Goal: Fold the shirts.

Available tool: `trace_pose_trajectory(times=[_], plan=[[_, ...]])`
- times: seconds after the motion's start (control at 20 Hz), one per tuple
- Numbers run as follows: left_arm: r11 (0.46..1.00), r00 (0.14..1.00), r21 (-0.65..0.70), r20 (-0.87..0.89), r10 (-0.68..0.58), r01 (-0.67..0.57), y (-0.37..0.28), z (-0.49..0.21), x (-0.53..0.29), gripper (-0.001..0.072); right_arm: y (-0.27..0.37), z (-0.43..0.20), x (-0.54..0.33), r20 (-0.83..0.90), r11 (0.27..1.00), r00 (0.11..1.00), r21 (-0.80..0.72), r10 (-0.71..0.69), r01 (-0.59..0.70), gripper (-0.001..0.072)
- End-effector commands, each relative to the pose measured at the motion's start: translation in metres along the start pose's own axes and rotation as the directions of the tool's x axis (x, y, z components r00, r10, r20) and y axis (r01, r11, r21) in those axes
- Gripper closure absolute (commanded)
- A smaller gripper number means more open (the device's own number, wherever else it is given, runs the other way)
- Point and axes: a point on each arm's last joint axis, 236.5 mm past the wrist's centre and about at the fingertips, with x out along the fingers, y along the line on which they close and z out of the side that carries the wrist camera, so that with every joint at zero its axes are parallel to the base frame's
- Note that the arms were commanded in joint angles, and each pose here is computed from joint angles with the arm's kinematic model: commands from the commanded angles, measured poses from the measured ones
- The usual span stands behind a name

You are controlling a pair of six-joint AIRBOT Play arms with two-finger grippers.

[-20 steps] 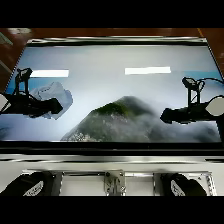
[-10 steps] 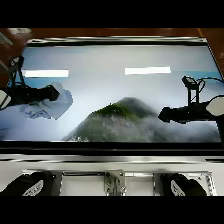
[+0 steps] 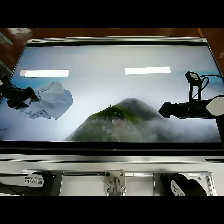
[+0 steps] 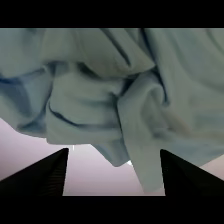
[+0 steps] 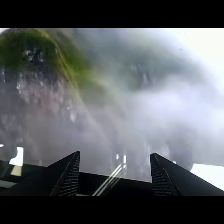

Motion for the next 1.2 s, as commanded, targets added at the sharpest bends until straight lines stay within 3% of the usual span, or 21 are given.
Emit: trace_pose_trajectory(times=[0.0,0.25,0.3,0.35,0.4,0.55,0.75,0.95,1.05,1.15], plan=[[0.999,0.992,-0.047,-0.125,-0.027,0.021,0.004,-0.012,0.054,-0.0013,0.000,0.006,0.000,0.024,1.000,1.000,0.000,-0.001,0.001,0.0155],[0.996,0.997,-0.068,-0.040,-0.065,0.063,-0.006,0.010,0.072,-0.0008,0.002,0.006,0.000,0.025,1.000,1.000,0.004,0.009,-0.009,0.0155],[0.993,0.996,-0.079,-0.019,-0.085,0.084,-0.011,0.015,0.072,0.0113,0.004,0.006,0.000,0.027,1.000,0.999,0.008,0.017,-0.017,0.0155],[0.990,0.994,-0.094,-0.017,-0.107,0.105,-0.016,0.015,0.072,0.0509,0.007,0.007,0.000,0.028,1.000,0.999,0.012,0.028,-0.028,0.0155],[0.983,0.988,-0.110,-0.027,-0.150,0.147,-0.026,0.013,0.069,0.0669,0.010,0.007,-0.001,0.030,0.999,0.999,0.018,0.043,-0.044,0.0155],[0.919,0.918,-0.004,0.032,-0.395,0.395,-0.093,0.024,0.017,0.0671,0.021,0.012,-0.001,0.053,0.995,0.995,0.037,0.088,-0.090,0.0155],[0.819,0.797,0.355,0.254,-0.548,0.451,-0.179,0.022,-0.161,0.0672,0.022,0.010,-0.001,0.042,0.996,0.995,-0.020,0.092,-0.092,0.0154],[0.617,0.634,0.635,0.248,-0.733,0.465,-0.246,-0.095,-0.314,0.0672,0.033,0.015,-0.014,0.061,0.992,0.991,-0.034,0.121,-0.119,0.0154],[0.517,0.590,0.691,0.160,-0.791,0.506,-0.266,-0.157,-0.340,0.0672,0.042,0.021,-0.036,0.093,0.990,0.987,-0.062,0.135,-0.129,0.0154],[0.454,0.607,0.699,0.035,-0.794,0.553,-0.278,-0.211,-0.324,0.0672,0.047,0.021,-0.059,0.112,0.988,0.985,-0.097,0.129,-0.118,0.0154]])
